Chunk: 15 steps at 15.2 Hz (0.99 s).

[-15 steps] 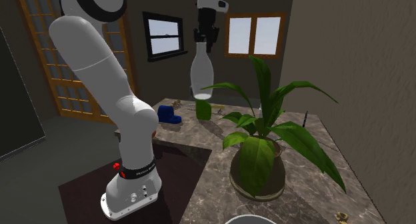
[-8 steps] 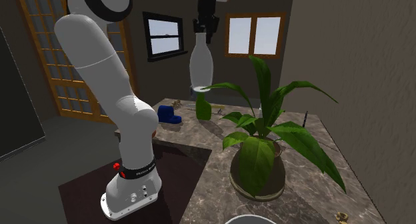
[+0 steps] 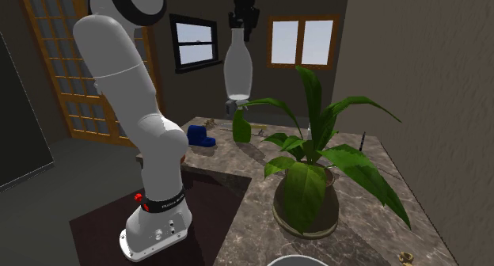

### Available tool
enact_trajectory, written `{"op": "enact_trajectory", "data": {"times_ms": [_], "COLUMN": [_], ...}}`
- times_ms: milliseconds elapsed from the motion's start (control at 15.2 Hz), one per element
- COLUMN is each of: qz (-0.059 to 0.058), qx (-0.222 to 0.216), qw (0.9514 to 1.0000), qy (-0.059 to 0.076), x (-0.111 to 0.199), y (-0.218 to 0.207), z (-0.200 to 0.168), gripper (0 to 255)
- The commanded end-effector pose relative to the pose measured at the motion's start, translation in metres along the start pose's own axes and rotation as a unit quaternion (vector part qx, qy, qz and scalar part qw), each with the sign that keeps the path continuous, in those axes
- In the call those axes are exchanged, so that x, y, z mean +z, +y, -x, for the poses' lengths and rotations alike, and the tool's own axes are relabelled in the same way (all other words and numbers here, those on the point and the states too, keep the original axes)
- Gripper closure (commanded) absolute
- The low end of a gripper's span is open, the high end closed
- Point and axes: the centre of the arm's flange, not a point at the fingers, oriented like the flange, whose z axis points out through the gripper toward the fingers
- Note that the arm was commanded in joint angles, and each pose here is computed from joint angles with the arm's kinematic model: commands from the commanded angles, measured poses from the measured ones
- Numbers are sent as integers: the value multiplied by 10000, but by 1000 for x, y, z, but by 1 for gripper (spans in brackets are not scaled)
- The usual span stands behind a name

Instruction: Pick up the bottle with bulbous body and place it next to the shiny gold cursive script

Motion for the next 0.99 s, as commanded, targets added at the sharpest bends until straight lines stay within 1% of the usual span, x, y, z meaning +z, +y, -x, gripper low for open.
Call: {"op": "enact_trajectory", "data": {"times_ms": [0, 924], "qz": [0, 0], "qx": [1, 1], "qw": [10000, 10000], "qy": [0, 0], "x": [6, 74], "y": [-19, -191], "z": [-1, -9], "gripper": [255, 255]}}
